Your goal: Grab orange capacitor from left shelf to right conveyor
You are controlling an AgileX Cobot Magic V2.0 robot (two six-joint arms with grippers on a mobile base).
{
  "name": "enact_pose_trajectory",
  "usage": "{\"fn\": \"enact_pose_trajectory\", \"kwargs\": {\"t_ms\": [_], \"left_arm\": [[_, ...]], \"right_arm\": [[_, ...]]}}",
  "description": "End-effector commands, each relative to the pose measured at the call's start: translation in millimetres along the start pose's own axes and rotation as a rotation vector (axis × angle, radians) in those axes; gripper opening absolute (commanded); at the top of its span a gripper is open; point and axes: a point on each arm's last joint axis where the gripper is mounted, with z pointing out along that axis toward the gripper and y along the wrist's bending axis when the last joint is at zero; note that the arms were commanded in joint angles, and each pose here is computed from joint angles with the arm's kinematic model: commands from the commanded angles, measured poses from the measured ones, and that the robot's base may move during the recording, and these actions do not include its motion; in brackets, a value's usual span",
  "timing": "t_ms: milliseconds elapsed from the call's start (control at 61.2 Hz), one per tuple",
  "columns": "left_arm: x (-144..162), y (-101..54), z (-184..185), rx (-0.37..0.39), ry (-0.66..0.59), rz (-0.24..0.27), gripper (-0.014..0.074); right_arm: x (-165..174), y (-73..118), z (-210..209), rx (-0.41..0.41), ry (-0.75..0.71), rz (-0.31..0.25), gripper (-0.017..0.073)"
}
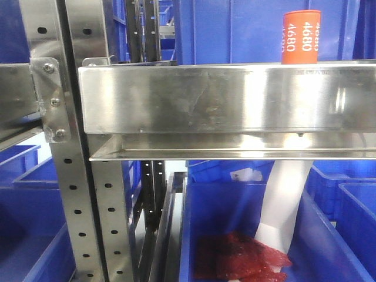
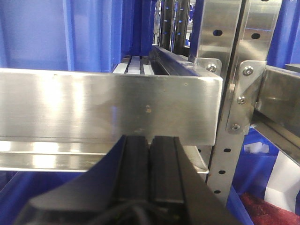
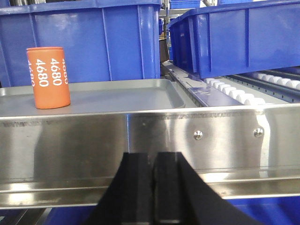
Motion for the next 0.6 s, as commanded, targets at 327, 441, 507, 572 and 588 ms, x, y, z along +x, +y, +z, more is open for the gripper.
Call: {"fn": "enact_pose_trajectory", "kwargs": {"t_ms": [327,441,507,572,588], "left_arm": [[-10.4,-0.1,-1.5,0.001,-0.106,-0.003,-0.0127],[-10.4,-0.1,-1.5,0.001,-0.106,-0.003,-0.0127],[-10.4,-0.1,-1.5,0.001,-0.106,-0.003,-0.0127],[-10.4,-0.1,-1.5,0.001,-0.106,-0.003,-0.0127],[-10.4,-0.1,-1.5,0.001,-0.106,-0.003,-0.0127]], "right_arm": [[-10.0,1.1,-1.7,-0.01,-0.107,-0.009,0.0055],[-10.0,1.1,-1.7,-0.01,-0.107,-0.009,0.0055],[-10.0,1.1,-1.7,-0.01,-0.107,-0.009,0.0055],[-10.0,1.1,-1.7,-0.01,-0.107,-0.009,0.0055],[-10.3,1.1,-1.7,-0.01,-0.11,-0.009,0.0055]]}}
